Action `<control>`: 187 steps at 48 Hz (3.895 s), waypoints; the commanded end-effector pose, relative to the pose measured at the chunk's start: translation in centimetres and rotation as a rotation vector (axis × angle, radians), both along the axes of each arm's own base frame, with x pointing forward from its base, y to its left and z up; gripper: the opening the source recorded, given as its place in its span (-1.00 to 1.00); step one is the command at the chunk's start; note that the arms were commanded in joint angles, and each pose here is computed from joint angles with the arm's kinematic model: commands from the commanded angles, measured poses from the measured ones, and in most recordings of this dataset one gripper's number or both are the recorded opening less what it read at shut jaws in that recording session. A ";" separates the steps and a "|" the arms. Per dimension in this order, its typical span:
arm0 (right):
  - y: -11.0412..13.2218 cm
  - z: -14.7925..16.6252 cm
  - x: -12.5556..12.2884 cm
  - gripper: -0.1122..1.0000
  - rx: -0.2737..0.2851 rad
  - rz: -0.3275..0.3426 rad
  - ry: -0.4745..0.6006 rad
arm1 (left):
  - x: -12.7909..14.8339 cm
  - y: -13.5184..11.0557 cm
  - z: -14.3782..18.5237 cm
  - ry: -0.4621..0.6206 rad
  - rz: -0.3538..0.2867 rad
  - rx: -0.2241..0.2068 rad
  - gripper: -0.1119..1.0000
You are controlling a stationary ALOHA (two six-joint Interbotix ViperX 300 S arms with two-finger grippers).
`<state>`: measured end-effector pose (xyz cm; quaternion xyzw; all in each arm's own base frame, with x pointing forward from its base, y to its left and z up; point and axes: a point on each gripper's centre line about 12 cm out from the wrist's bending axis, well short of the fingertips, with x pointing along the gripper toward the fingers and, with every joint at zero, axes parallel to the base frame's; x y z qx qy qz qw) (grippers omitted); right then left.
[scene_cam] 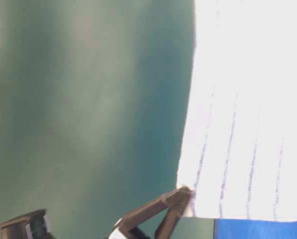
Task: Fold the blue towel.
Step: 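Grasp the folded strip's ends and lift it, rotating it vertical, then lay the strip down vertically in the center and open both grippers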
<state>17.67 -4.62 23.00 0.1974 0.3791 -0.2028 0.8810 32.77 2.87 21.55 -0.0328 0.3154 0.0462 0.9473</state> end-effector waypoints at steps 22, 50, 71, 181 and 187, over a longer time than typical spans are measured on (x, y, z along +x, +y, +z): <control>-1.3 1.5 0.4 -0.72 -0.087 -0.030 -0.050 | 0.8 -2.3 2.4 -0.086 -0.064 -0.004 -0.76; -9.9 -0.3 5.9 -0.72 -0.174 -0.195 -0.067 | 8.8 -10.0 3.0 -0.183 -0.249 -0.013 -0.76; -14.2 0.3 11.4 -0.72 -0.244 -0.169 -0.077 | 14.4 -12.5 3.0 -0.257 -0.285 -0.012 -0.76; -14.9 -4.1 17.8 -0.08 -0.267 -0.016 -0.028 | 14.1 -11.5 -4.3 -0.242 -0.196 -0.116 0.22; -14.0 -2.5 17.7 0.28 -0.307 0.024 -0.050 | 12.9 -10.2 -2.1 -0.234 -0.181 -0.103 0.58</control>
